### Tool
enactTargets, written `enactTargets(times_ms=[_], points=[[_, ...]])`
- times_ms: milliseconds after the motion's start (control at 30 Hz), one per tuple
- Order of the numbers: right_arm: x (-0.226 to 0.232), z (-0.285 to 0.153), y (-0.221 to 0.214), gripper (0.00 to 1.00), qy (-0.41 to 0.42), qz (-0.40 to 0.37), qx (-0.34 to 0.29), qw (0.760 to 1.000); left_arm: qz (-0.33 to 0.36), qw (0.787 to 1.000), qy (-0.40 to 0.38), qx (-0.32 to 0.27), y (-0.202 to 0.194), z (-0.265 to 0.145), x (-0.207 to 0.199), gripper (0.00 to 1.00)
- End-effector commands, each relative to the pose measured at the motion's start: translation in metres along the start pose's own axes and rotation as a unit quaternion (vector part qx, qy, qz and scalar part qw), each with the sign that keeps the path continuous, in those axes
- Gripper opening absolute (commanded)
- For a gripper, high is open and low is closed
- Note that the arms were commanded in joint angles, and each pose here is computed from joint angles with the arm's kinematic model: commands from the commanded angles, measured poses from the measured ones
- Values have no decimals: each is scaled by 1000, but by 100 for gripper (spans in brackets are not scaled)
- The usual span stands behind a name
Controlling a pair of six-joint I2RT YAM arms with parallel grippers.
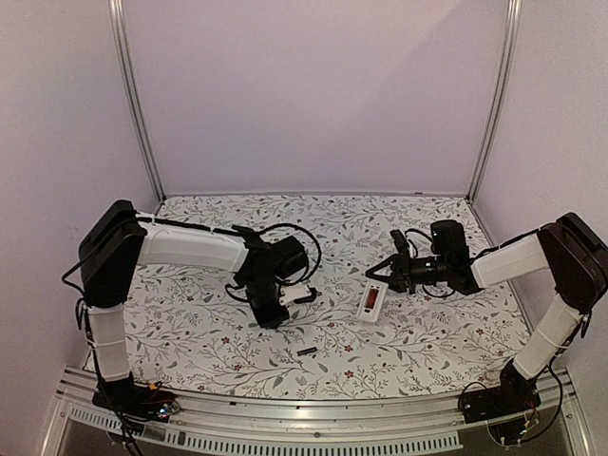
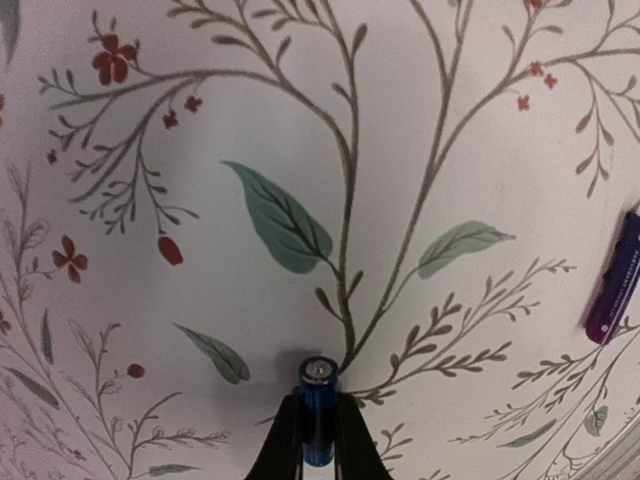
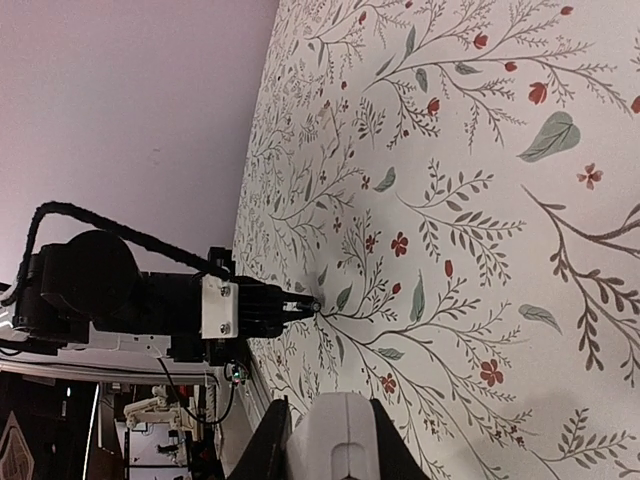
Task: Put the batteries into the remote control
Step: Pick up the battery from the center of the board, then place the battery at the center of the board.
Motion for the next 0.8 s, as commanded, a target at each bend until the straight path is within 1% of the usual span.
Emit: enactTargets(times_ms=[0,33,100,200,300,467,600,767], points=[[-3,3,5,0,8,-8,1,1000,173,983,8,-58,23,-19,16,8],[-4,4,7,0,13,-7,2,1000,197,977,11,-80,30,-23,20,8],[-6,7,10,0,20,0,4,1000,240,964,-12,-110,42,-28,27,7],[-7,9,13,0,28,9,2,1000,303,947,-14,-103,53,-29,33,4],[-8,10,14,0,32,10,-2,999,358,930,-21,-86,57,-23,32,3],[-11,12,14,0,40,19,-3,999,386,922,-15,-36,46,0,32,2],[-13,14,13,0,47,25,-1,999,389,921,0,-21,40,8,32,3],[-14,14,13,0,47,30,-3,998,386,922,12,-13,39,13,33,15]])
Point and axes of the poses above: each gripper's point midway between its finger pads, its own z axis out along the fingers, its own x axis along the line the jaws close on, y = z × x, the point moved 9 cm from there along -z, back along the fingers, and after that the axes turned 6 degrees about z, right-handed, at the moved point
